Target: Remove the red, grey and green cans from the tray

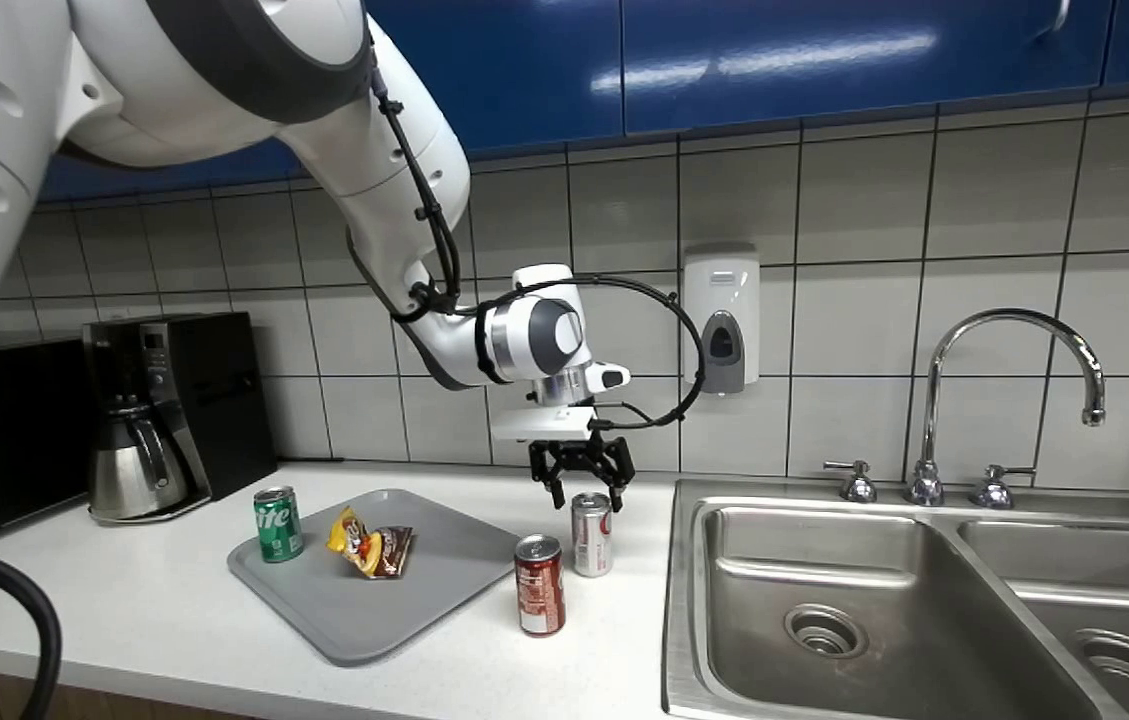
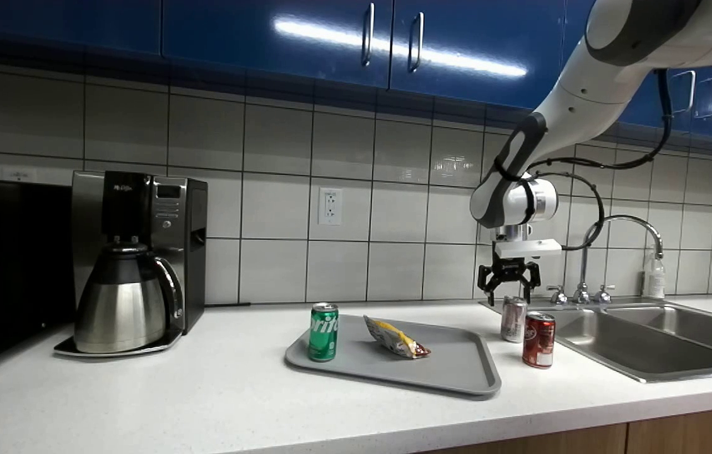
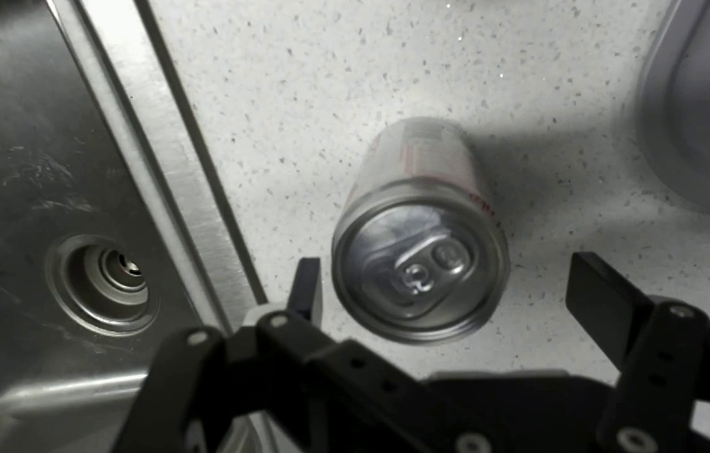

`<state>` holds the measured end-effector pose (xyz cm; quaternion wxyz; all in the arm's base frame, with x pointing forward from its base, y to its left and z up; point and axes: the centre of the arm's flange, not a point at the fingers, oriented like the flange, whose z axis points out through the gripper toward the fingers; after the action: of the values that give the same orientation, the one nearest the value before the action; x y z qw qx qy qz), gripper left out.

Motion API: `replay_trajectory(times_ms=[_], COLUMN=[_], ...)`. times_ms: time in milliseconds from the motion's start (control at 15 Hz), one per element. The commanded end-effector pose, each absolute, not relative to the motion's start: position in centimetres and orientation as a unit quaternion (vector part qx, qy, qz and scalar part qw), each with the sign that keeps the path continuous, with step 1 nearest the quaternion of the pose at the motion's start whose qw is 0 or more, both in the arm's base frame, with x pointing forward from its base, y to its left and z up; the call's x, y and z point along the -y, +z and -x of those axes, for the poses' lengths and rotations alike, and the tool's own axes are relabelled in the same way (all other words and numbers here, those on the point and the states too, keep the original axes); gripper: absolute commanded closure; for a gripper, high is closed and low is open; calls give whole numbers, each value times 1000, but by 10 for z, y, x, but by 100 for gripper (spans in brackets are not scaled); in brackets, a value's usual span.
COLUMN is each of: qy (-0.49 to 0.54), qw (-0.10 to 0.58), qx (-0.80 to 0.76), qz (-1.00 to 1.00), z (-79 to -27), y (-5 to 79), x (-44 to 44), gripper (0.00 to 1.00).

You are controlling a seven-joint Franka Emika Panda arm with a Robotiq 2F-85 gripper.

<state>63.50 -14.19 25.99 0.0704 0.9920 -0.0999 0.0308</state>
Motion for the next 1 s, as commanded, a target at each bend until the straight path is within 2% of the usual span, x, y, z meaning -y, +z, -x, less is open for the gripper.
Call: replay_trajectory(times_ms=[0,933], qy=[43,85], qw=[85,84], qx=[94,52], qz=[-991,-991], z=[-624,-618], y=[287,328], x=[135,98], gripper=[0,0])
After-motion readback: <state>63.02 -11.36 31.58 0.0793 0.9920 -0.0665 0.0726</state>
